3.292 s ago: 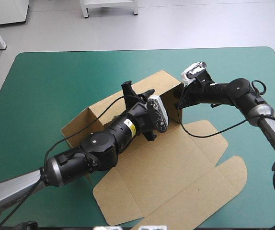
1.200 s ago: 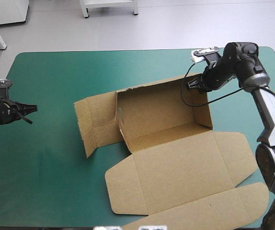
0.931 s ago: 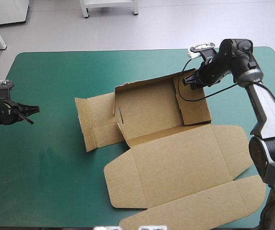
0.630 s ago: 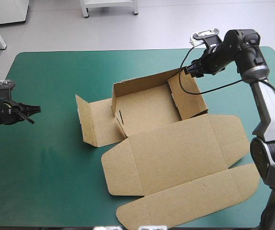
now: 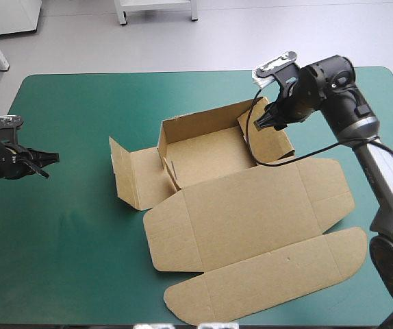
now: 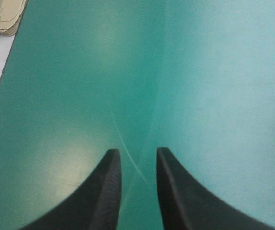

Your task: Fold the box

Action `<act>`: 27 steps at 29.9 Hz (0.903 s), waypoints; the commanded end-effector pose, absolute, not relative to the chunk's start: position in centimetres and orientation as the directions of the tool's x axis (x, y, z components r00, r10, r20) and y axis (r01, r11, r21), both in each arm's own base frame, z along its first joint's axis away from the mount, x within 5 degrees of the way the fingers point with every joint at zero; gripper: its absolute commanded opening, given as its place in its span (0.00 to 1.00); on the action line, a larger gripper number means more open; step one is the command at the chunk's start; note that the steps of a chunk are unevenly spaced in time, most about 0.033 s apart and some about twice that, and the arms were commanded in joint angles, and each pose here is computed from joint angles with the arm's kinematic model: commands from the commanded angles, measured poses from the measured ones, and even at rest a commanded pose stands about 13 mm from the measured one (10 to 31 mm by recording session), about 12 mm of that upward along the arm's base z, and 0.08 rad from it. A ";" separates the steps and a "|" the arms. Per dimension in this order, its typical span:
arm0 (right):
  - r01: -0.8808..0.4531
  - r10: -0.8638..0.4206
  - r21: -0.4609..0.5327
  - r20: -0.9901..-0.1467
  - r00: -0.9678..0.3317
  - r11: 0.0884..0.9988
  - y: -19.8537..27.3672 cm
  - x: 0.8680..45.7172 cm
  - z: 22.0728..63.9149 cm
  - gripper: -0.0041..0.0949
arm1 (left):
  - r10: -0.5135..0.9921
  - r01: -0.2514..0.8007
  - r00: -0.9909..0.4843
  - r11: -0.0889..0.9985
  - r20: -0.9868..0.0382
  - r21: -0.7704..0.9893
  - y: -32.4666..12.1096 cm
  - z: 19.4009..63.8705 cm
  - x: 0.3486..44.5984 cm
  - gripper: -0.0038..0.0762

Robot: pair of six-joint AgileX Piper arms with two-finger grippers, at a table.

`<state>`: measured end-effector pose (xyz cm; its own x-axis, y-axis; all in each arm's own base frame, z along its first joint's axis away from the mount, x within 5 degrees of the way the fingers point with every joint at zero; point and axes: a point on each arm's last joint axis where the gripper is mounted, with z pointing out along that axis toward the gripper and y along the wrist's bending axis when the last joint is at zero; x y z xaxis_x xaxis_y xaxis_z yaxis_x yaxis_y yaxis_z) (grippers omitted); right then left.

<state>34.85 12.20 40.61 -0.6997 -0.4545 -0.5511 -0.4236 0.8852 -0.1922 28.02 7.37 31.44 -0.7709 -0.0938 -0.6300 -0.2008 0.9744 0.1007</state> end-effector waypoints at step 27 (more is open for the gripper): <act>-0.383 -0.416 -0.175 -0.511 -0.752 0.907 12.7 42.9 31.2 0.36 | -0.076 -0.183 -0.701 0.980 -0.709 0.077 7.0 33.5 28.0 0.28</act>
